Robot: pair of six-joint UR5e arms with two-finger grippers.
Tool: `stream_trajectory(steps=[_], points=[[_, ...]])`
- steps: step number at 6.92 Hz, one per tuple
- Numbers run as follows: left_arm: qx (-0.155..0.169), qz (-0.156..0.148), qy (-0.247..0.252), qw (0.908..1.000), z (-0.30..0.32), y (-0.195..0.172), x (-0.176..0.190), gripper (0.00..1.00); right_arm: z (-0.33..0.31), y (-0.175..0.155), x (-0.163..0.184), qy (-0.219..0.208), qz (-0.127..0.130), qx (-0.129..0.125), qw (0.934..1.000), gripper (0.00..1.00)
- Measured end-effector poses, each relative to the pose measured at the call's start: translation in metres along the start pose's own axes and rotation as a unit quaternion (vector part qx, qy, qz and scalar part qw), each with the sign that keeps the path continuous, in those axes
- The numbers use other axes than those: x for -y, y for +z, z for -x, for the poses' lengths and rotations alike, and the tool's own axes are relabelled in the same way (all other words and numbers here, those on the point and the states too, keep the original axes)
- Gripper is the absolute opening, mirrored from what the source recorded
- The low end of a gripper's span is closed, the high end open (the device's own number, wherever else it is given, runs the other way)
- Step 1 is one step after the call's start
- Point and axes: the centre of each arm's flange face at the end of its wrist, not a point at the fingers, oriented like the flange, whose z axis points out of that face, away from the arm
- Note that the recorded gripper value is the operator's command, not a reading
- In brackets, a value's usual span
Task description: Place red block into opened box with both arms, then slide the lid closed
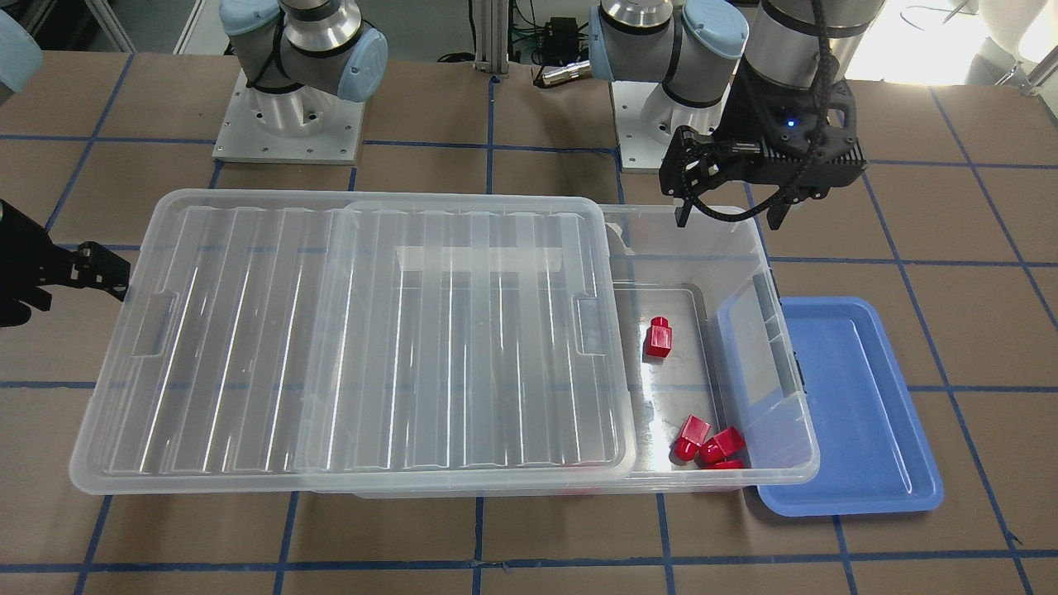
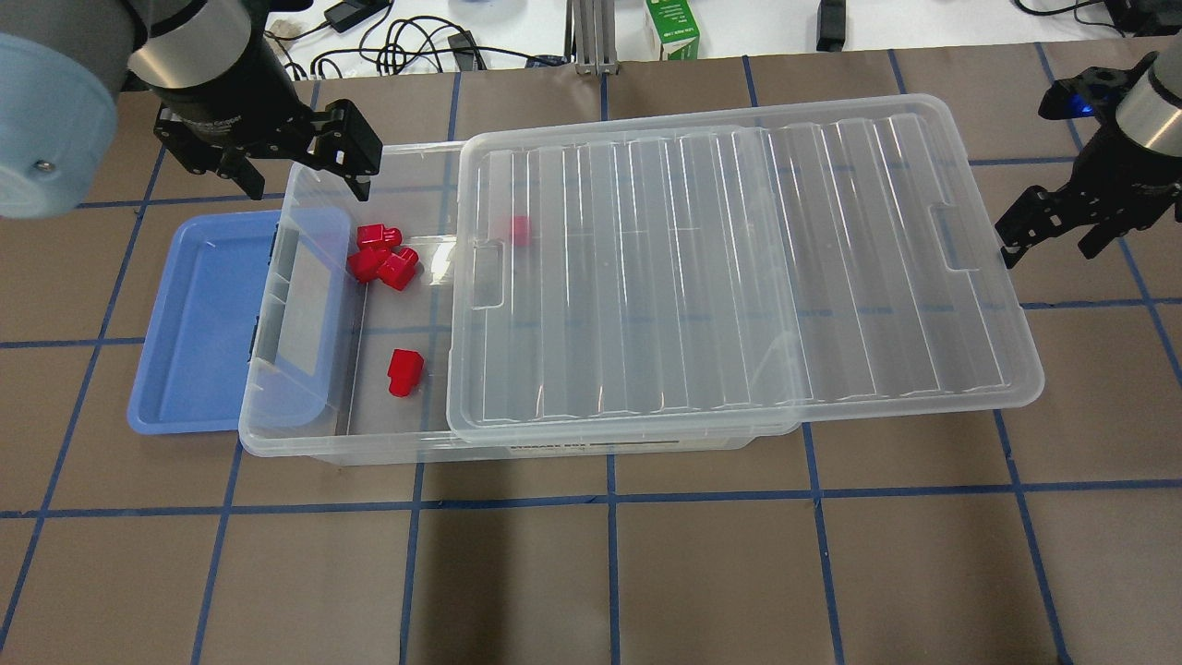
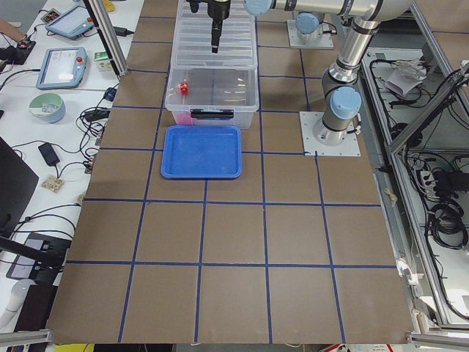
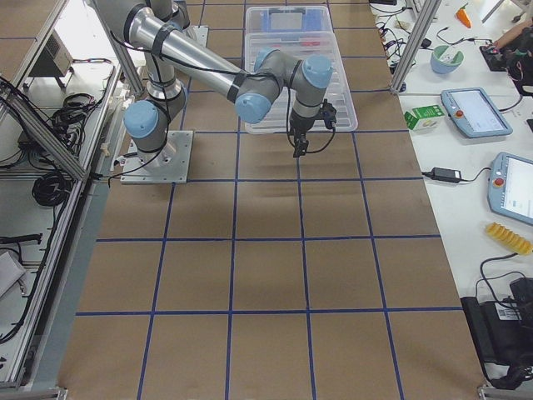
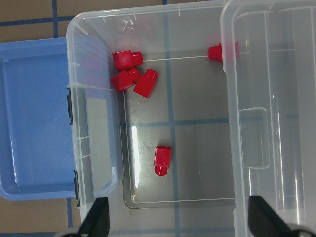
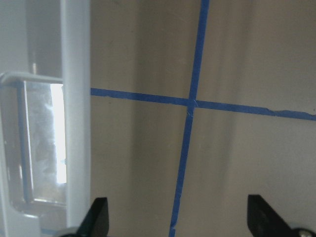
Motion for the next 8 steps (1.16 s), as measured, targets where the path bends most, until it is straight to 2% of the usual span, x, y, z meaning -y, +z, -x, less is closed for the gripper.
stream_trajectory(steps=[1,4,6,8], points=[[-0.001,0.001,-0.001,1.0,-0.001,0.001,0.0,1.0,0.021,0.001,0.006,-0.008,-0.006,-0.005,0.9999,1.0],[-0.002,-0.001,0.0,1.0,-0.003,0.001,-0.001,1.0,0.097,0.002,0.02,0.011,-0.012,-0.012,0.9998,1.0],[-0.002,-0.002,0.0,1.0,-0.003,0.0,-0.001,1.0,0.161,0.0,0.026,0.02,-0.032,-0.025,0.999,1.0],[-0.002,-0.003,0.001,1.0,-0.003,-0.001,-0.001,1.0,0.194,-0.003,0.031,0.016,-0.049,-0.033,0.9982,1.0]])
